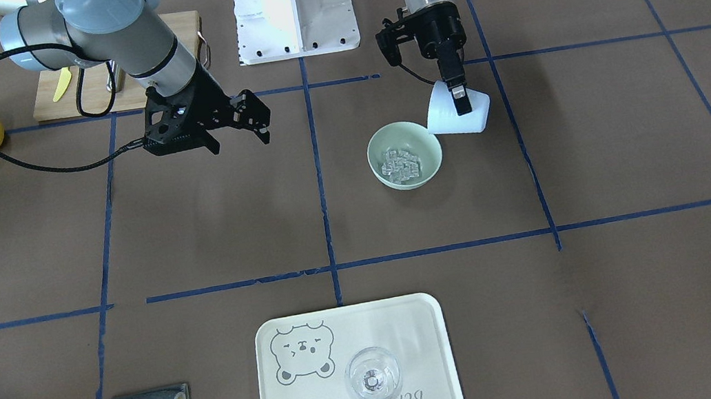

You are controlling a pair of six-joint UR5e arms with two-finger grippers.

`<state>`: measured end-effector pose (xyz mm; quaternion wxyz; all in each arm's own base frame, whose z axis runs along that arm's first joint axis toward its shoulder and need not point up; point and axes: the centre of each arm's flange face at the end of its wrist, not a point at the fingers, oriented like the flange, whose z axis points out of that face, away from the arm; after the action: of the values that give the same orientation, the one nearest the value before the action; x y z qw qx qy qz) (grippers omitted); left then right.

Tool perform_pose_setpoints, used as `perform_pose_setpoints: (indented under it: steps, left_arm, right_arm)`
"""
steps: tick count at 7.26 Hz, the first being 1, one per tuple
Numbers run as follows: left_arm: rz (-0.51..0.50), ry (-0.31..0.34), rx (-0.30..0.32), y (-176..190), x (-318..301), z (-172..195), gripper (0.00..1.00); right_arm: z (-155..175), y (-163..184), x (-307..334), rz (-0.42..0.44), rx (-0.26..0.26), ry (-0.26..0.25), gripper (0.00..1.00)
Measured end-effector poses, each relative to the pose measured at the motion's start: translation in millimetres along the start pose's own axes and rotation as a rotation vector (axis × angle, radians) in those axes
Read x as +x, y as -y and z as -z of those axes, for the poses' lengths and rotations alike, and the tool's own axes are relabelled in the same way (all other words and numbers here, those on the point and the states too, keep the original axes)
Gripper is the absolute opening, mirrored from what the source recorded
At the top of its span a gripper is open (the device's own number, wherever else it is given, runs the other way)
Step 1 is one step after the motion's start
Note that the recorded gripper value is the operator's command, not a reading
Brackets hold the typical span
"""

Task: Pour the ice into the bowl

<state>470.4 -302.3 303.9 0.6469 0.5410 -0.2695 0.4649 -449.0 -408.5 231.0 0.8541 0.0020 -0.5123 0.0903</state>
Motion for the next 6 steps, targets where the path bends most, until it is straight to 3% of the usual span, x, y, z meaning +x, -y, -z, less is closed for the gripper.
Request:
perform_pose_setpoints:
  steps: [3,6]
  left_arm:
    - [0.115,-0.109,0.082,-16,-46,11,0.00]
    - [0.325,-0.210,0.087,-56,-92,-23,0.00]
  right_arm:
    - [-3,-6,-5,0.006,-0.006,0.003,1.00]
    - [-27,-29,-59,0.017,-0.009,0.026,1.00]
